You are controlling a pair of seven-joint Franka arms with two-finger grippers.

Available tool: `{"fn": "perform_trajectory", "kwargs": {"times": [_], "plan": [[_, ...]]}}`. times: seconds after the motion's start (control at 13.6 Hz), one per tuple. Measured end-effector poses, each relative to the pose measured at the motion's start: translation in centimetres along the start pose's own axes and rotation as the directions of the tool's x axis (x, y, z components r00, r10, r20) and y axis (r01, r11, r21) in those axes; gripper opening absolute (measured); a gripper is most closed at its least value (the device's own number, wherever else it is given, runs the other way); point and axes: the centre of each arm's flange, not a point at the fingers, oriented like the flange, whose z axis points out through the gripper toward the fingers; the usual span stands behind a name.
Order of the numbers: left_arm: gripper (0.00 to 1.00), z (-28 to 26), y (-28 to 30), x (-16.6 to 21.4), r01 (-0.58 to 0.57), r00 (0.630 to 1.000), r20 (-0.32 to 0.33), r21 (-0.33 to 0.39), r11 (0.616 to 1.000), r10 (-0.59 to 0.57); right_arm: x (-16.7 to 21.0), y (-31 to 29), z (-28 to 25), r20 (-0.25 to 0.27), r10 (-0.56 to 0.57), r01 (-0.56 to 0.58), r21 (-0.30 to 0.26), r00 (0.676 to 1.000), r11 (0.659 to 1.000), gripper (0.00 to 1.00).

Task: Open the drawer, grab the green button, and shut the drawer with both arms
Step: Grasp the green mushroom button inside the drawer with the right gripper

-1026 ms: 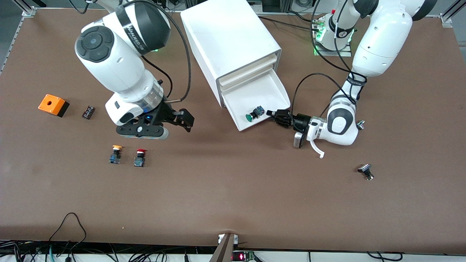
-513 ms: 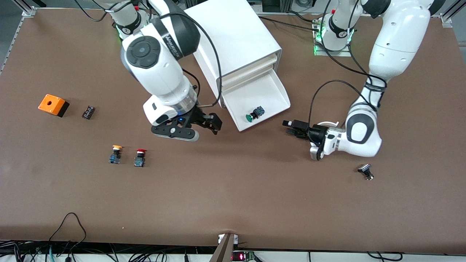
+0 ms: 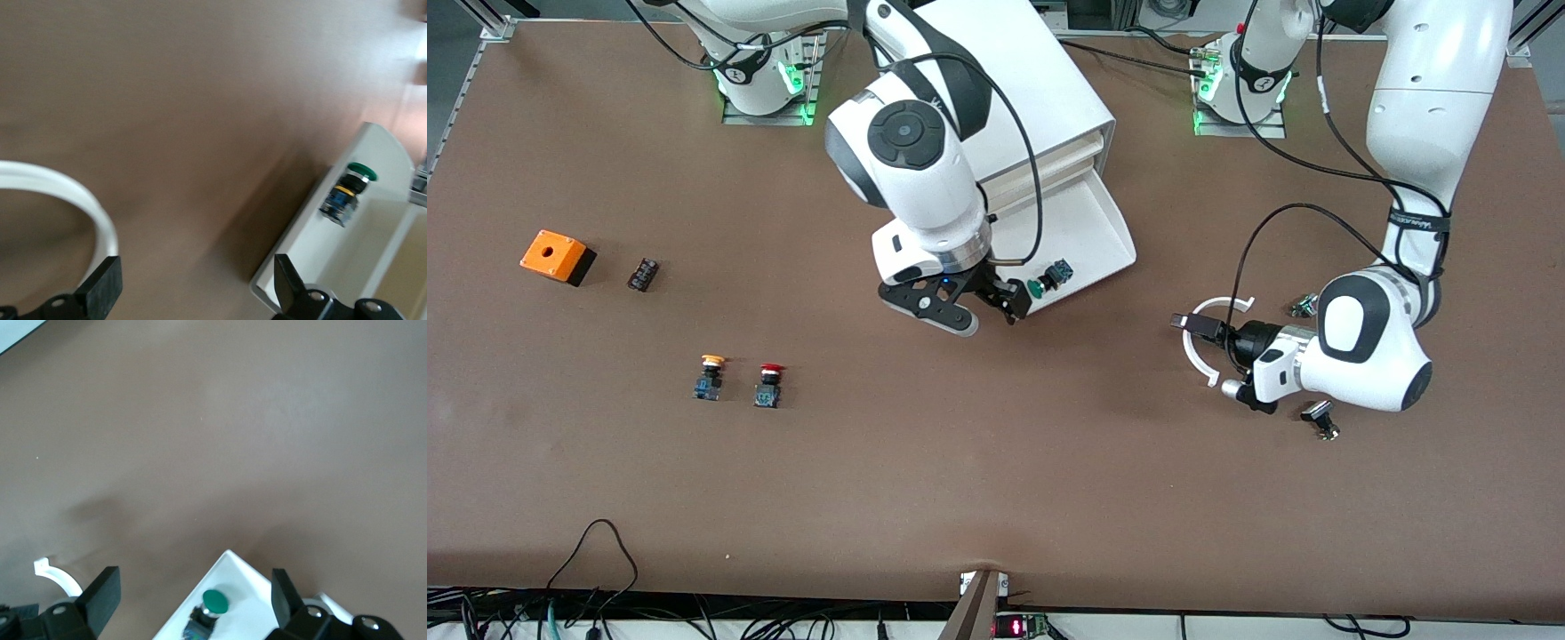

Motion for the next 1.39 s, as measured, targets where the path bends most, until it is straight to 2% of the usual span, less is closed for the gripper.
{"fn": "perform_trajectory", "kwargs": {"times": [0.15, 0.37, 0.51, 0.59, 0.73, 0.88, 1.39], "plan": [[1.0, -1.5, 0.2, -0.3, 0.119, 0.993, -0.01, 0.124, 0.985, -0.119, -1.9, -0.6, 1.4, 0.009, 0.073, -0.073, -0.013, 0.997, 0.997, 1.0], [1.0, -2.3, 2.2, 0.1, 0.324, 0.946, -0.106, 0.249, 0.913, -0.307, -4.4, -1.3, 3.2, 0.018, 0.176, -0.176, -0.033, 0.984, 0.984, 1.0], [1.0, -2.8, 4.0, 0.5, 0.336, 0.941, -0.163, 0.383, 0.86, -0.295, -5.2, -1.5, 4.6, 0.02, 0.23, -0.229, -0.048, 0.973, 0.972, 1.0], [1.0, -4.1, 5.2, 0.7, 0.33, 0.943, -0.195, 0.423, 0.844, -0.271, -5.5, -1.5, 5.4, 0.02, 0.254, -0.253, -0.052, 0.967, 0.966, 1.0], [1.0, -7.2, 6.8, 0.6, 0.328, 0.941, -0.236, 0.442, 0.835, -0.244, -6.1, -1.7, 7.3, 0.021, 0.294, -0.293, -0.055, 0.955, 0.955, 1.0], [1.0, -8.5, 7.8, 0.3, 0.322, 0.942, -0.237, 0.449, 0.833, -0.236, -7.2, -1.8, 9.9, 0.024, 0.31, -0.308, -0.067, 0.951, 0.949, 1.0], [0.99, -7.8, 6.8, 0.6, 0.353, 0.933, -0.232, 0.424, 0.834, -0.276, -10.8, -1.8, 15.0, 0.029, 0.338, -0.333, -0.106, 0.941, 0.937, 1.0]]}}
